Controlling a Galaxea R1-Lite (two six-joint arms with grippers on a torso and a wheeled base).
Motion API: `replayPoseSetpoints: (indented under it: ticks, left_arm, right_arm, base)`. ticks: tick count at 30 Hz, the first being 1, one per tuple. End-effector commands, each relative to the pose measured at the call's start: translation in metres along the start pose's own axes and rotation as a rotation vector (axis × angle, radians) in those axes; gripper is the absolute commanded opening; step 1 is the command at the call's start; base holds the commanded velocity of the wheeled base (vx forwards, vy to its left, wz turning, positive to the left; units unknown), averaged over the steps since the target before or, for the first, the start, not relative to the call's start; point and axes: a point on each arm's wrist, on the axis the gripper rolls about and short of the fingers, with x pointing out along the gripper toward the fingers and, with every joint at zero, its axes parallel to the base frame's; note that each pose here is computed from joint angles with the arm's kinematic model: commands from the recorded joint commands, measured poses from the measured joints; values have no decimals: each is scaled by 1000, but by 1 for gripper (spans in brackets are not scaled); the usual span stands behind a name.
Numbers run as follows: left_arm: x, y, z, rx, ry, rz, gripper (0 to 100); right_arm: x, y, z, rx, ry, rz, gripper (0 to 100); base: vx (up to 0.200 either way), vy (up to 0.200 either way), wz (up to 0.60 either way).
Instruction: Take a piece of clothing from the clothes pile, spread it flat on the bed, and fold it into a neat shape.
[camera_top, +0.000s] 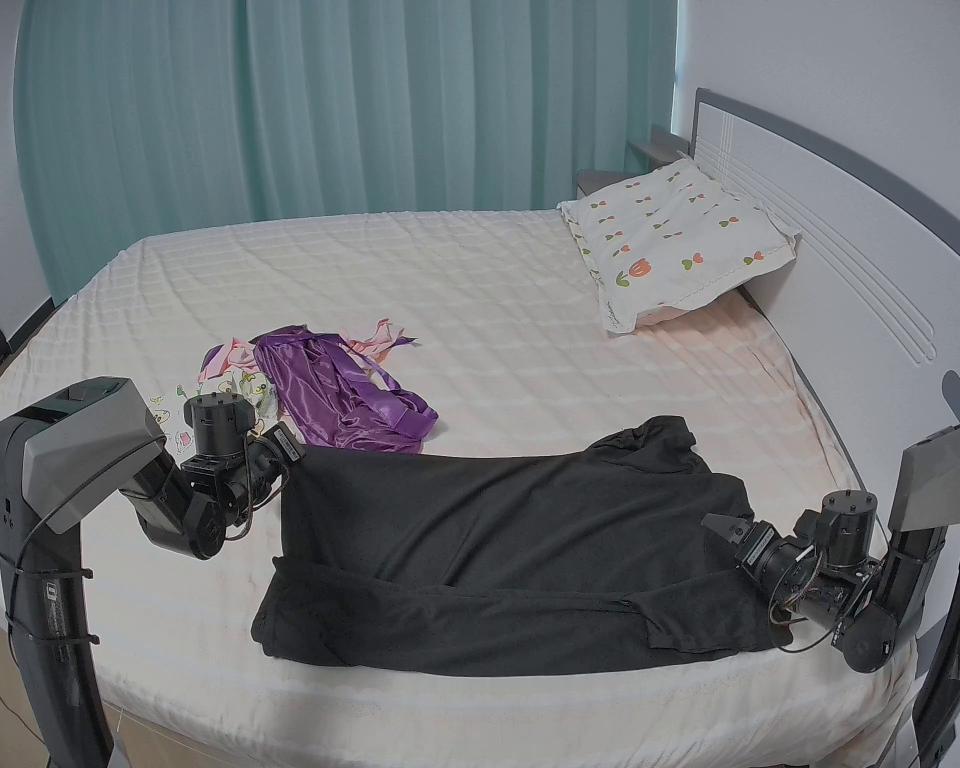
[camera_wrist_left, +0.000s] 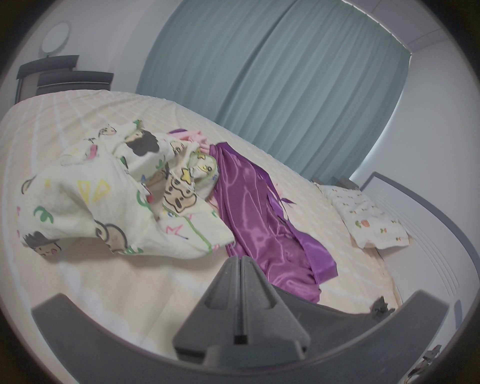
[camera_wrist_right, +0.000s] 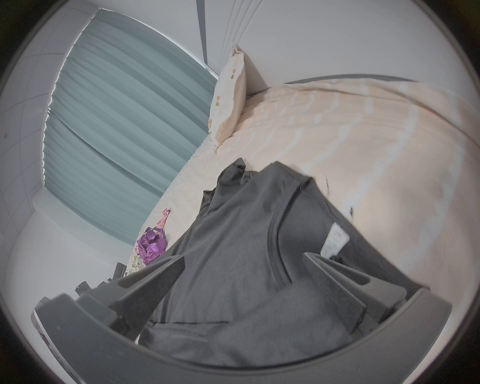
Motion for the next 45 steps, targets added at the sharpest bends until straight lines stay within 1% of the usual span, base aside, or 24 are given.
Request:
replayPoseSetpoints:
  ticks: [1,2,4,6,7,10,11,12,14,17,20,22,24,25,26,29,30,34,38,41,42,45]
  left_arm:
    - [-6,-7,10,-27,-50,13,0]
    - [-9,-8,13,-45,-72,33,0]
    - [-11,-8,13,-46,-71,36,0]
    - [-11,-8,13,-46,-72,37,0]
    - [-12,-8,13,-46,-72,40,0]
    - [-12,-7,13,-46,-82,56,0]
    - [-12,-7,13,-46,-87,66,0]
    - [-12,-7,13,-46,-87,66,0]
    - [-13,-7,13,-46,-90,71,0]
    - [-16,-7,14,-46,-91,68,0]
    - [-16,-8,15,-46,-93,67,0]
    - [-18,-11,15,-45,-93,61,0]
    - [-20,-12,14,-43,-87,60,0]
    - [-20,-12,14,-43,-87,60,0]
    - [-24,-15,14,-42,-86,52,0]
    - [-30,-18,15,-40,-84,44,0]
    - [-32,-21,14,-37,-80,38,0]
    - [-38,-24,10,-32,-67,32,0]
    - [-39,-25,9,-32,-62,32,0]
    - [-38,-23,7,-31,-56,34,0]
    - [-38,-23,7,-31,-57,36,0]
    - [-37,-23,7,-32,-55,36,0]
  right_arm:
    - [16,-5,16,-20,-32,2,100]
    - [28,-4,29,-42,-44,3,100]
    - [41,-3,41,-64,-40,8,100]
    - [44,-4,44,-70,-36,6,100]
    - [57,-5,58,-90,-27,11,100]
    - [70,-4,71,-104,-19,26,100]
    - [77,-2,79,-115,-21,36,100]
    - [77,-2,79,-115,-21,36,100]
    - [91,-1,92,-159,-20,51,100]
    - [104,0,100,-218,-8,58,100]
    - [124,2,107,-238,12,81,100]
    - [137,6,109,-240,11,94,100]
    - [154,4,105,-247,20,86,100]
    - [154,4,105,-247,20,86,100]
    - [166,6,101,-254,23,92,100]
    - [180,6,101,-254,29,75,100]
    - [190,11,97,-259,43,70,100]
    - [210,13,98,-274,16,51,100]
    - [221,10,97,-298,4,54,100]
    - [225,8,96,-300,17,42,100]
    - [225,7,95,-300,19,41,0]
    - [226,8,96,-301,13,44,0]
  base:
    - [0,0,0]
    - [0,0,0]
    - [0,0,0]
    - [0,0,0]
    - [0,0,0]
    - [0,0,0]
    - [0,0,0]
    - [0,0,0]
    - [0,0,0]
    - [0,0,0]
    - [0,0,0]
    - [0,0,0]
    - [0,0,0]
    - [0,0,0]
    - [0,0,0]
    - [0,0,0]
    - [0,0,0]
    - [0,0,0]
    - [0,0,0]
    - [0,0,0]
    - [0,0,0]
    - [0,0,0]
